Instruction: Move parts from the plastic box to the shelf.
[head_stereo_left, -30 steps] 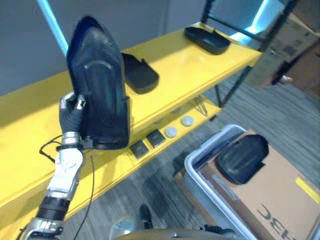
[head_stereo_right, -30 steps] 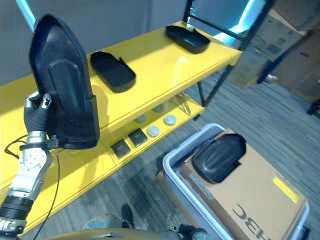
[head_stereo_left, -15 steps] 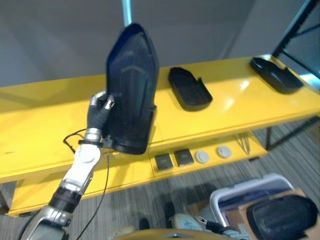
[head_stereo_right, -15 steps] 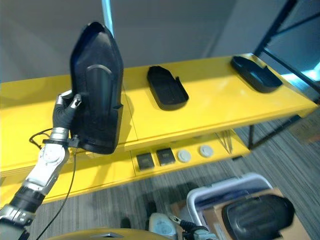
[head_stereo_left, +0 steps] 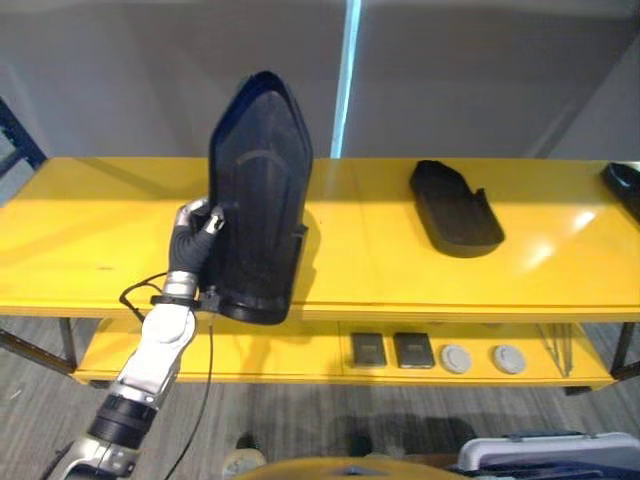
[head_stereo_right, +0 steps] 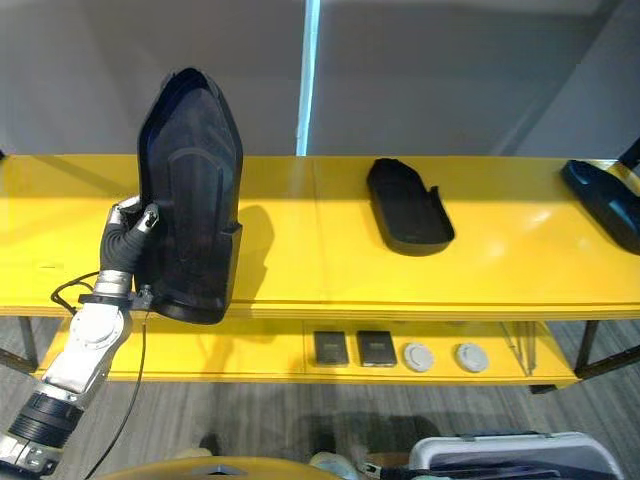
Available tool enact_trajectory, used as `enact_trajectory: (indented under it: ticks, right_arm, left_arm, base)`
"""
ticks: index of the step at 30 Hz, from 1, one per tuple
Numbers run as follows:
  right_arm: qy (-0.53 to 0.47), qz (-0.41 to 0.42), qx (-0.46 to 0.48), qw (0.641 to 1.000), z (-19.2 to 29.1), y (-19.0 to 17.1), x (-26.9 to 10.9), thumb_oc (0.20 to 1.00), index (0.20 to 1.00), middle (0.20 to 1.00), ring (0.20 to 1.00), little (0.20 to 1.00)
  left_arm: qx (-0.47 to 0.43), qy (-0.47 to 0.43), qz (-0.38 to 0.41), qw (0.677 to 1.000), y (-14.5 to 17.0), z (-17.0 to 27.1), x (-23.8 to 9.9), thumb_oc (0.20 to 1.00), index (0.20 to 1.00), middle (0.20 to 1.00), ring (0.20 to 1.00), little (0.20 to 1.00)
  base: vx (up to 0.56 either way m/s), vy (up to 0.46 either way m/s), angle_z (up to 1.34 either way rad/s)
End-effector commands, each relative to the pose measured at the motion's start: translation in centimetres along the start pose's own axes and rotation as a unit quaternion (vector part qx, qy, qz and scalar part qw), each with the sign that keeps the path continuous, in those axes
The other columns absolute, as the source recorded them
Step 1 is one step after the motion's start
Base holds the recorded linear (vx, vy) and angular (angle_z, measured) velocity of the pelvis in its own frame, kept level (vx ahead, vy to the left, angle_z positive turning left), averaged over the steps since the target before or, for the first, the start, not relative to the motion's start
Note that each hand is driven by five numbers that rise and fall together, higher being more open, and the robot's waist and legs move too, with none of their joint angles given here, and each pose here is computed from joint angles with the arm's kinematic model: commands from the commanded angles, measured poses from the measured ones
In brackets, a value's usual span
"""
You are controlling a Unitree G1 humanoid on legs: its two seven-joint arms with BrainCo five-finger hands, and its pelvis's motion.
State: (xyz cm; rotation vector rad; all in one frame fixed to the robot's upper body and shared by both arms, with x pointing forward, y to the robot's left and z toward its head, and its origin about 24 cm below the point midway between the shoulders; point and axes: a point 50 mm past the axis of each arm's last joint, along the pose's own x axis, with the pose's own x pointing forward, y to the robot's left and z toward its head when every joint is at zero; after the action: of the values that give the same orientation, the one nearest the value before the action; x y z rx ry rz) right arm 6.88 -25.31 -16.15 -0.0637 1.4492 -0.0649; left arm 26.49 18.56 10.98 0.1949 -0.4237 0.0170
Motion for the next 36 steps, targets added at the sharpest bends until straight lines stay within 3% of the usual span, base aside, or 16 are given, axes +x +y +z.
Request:
enact_trajectory:
  ticks: [1, 7, 13, 19, 28, 36]
  right_arm:
    - [0.018, -0.026, 0.068, 0.997, 0.0, -0.6, -0.1, 1.0, 1.0, 1.0, 1.0, 1.0]
    - [-0.026, -0.001, 0.019, 0.999, 2.4, 1.9, 0.2, 1.0, 1.0, 1.0, 1.0, 1.0]
    - [0.021, 0.004, -0.021, 1.0, -1.3, 1.6, 0.3, 1.0, 1.0, 1.0, 1.0, 1.0]
    - [0.029, 0.004, -0.035, 0.999, -1.6, 0.6, 0.1, 1.0, 1.0, 1.0, 1.0, 1.0]
    - [-0.043, 0.02, -0.077, 0.996, 3.0, 0.8, -0.2, 1.0, 1.0, 1.0, 1.0, 1.0]
    - [-0.071, 0.027, -0.049, 0.996, 4.9, 0.9, -0.5, 1.0, 1.0, 1.0, 1.0, 1.0]
  left_arm:
    - [0.027, -0.066, 0.013, 0.997, 1.2, 2.5, 1.8, 0.2, 0.2, 0.2, 0.2, 0.2]
    - [0.018, 0.008, 0.007, 1.0, 1.5, 0.1, 1.8, 0.2, 0.2, 0.2, 0.2, 0.2]
    - [-0.017, 0.074, 0.081, 0.994, 0.8, -2.1, 3.1, 0.2, 0.2, 0.2, 0.2, 0.2]
    - [-0.022, 0.072, 0.114, 0.991, 0.4, -2.0, 5.0, 0.2, 0.2, 0.2, 0.2, 0.2]
    - [0.024, 0.108, 0.151, 0.982, 1.8, -1.8, 9.4, 0.2, 0.2, 0.2, 0.2, 0.2]
    - [0.076, 0.141, 0.182, 0.97, 3.5, -1.7, 11.1, 0.2, 0.2, 0.2, 0.2, 0.2]
  base:
    - [0.13, 0.364, 0.16]
    - [0.07, 0.141, -0.31]
    - [0.09, -0.114, 0.08]
    - [-0.08, -0.034, -0.1]
    - [-0.07, 0.015, -0.12]
    - [-0.07, -0.009, -0.1]
